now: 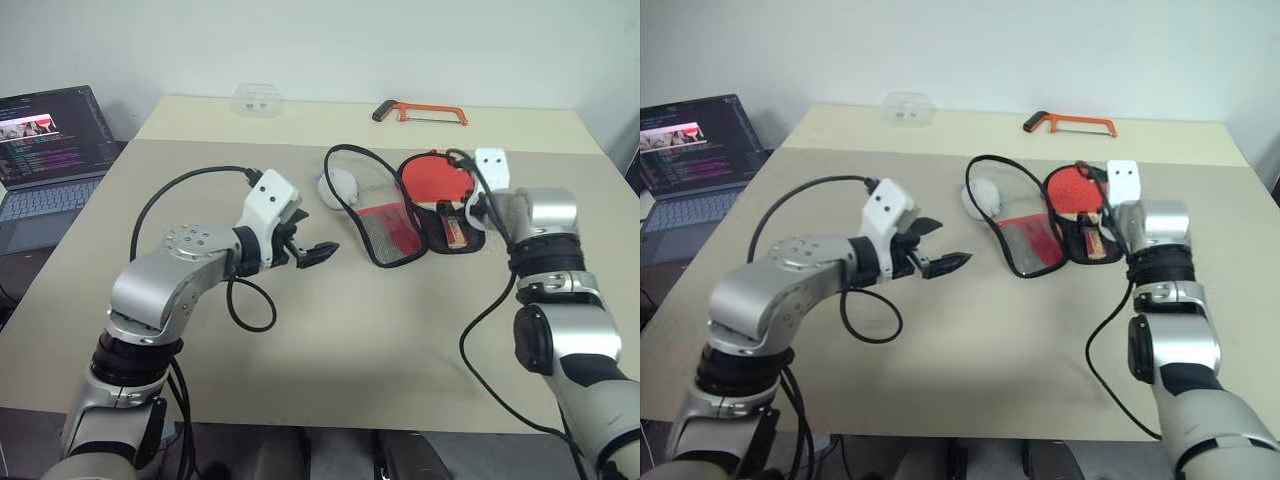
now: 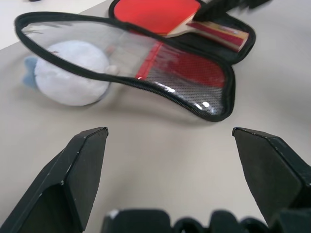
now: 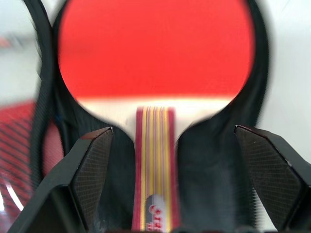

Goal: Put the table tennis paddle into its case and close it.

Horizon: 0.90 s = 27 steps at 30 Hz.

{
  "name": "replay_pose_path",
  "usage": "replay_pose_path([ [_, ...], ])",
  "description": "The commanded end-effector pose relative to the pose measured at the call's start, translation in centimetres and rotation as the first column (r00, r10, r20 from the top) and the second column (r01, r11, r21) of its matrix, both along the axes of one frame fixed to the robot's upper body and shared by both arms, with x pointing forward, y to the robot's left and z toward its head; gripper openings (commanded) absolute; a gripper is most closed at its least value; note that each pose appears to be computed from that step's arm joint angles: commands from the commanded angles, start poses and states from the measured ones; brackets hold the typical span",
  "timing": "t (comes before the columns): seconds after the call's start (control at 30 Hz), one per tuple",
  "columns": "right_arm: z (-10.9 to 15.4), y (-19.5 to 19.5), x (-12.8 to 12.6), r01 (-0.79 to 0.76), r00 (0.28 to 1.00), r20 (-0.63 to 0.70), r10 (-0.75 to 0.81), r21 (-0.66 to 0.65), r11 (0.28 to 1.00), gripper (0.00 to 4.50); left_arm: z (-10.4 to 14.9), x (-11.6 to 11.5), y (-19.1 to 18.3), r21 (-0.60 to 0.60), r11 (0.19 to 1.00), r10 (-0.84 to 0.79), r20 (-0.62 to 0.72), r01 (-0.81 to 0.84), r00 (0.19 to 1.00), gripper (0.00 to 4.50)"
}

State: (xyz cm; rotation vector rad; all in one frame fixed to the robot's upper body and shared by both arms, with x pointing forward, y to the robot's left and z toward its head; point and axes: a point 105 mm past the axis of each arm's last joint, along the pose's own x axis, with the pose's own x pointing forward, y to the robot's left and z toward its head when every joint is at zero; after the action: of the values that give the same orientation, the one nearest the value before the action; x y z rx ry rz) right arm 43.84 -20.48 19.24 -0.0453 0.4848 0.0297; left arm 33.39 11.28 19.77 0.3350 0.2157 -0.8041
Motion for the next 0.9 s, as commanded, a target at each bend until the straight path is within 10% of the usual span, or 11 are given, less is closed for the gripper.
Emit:
replay_pose_path([
  [0.03,4.1,-1.1,-1.8,-0.033,0.996,0.082,0.036,-0.036,0.999,4.46,0.9,0.2,1.1,0.004,1.000,0.013,0.047,-0.013,0.999,4.50],
  [0.2,6.9,-3.1,-3.9,-0.172,0.952,0.225,0.206,-0.163,0.972,4.46,0.2,0.7,1.6,0.020,1.000,0.011,0.036,-0.012,0.999,4.50],
  [0.37,6.7,-2.9,-9.5,-0.585,0.706,0.298,0.642,-0.265,0.766,4.46,-0.7,1.8,0.9,0.052,0.999,-0.009,0.042,0.007,0.999,4.50],
  [0.9,5.0,-7.1,-14.9,-0.738,0.600,0.310,0.738,-0.143,0.660,4.46,-2.5,3.6,-1.3,0.112,0.992,-0.067,0.023,0.064,0.997,4.50],
])
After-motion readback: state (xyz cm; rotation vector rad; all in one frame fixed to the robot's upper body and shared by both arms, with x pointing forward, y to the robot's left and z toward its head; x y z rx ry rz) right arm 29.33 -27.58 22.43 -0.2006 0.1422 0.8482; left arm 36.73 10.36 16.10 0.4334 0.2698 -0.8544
